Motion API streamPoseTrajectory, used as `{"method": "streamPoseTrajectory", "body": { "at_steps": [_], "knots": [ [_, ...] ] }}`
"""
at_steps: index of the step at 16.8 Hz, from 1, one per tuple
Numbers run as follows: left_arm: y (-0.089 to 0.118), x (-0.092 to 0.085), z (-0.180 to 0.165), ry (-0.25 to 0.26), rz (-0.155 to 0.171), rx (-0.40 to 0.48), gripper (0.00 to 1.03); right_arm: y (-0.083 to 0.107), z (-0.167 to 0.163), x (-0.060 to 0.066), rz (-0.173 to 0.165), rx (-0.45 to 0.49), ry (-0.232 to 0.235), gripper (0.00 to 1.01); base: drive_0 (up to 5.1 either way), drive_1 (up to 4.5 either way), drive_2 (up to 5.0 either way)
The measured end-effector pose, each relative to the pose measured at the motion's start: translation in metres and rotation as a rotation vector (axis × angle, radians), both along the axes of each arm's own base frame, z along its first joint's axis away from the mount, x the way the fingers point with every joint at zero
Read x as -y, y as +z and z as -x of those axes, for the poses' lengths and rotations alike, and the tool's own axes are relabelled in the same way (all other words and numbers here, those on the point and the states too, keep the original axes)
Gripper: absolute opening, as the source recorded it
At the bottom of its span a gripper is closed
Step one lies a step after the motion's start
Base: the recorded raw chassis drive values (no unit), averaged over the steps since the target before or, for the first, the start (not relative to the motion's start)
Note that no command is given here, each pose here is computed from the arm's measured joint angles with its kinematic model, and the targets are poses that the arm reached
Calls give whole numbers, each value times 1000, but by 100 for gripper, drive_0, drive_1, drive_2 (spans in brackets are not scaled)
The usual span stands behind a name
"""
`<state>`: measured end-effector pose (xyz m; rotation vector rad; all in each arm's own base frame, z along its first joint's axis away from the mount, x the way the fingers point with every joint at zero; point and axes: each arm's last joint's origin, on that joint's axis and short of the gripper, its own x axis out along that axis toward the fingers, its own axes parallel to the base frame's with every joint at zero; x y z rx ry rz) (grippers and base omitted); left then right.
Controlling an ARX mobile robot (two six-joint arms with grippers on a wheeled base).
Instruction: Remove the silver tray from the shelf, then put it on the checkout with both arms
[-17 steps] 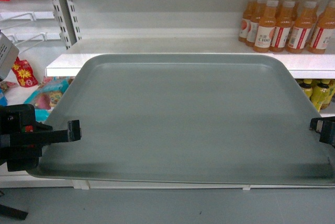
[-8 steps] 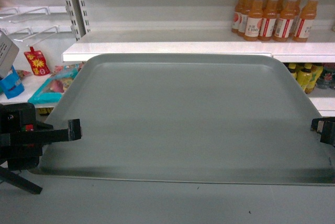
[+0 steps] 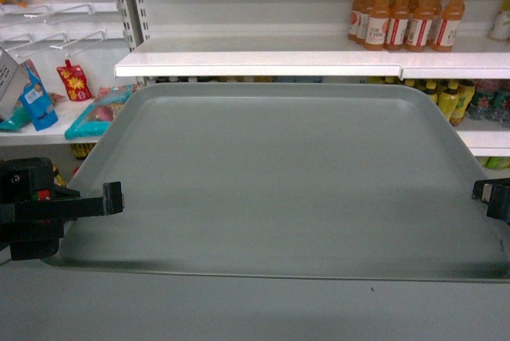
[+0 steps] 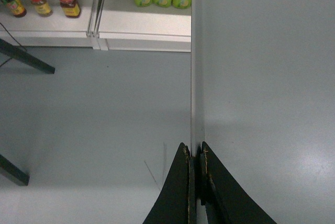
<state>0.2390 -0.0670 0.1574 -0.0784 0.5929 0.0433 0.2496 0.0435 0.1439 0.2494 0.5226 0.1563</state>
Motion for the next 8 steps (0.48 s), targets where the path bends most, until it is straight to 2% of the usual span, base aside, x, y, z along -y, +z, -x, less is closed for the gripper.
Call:
{"method": "streamPoseTrajectory", "body": {
  "at_steps": [8],
  "knots": [
    [-1, 0, 0, 2, -4, -8, 3, 0, 0, 0, 0, -1, 0, 3, -1, -418, 416]
  ]
}}
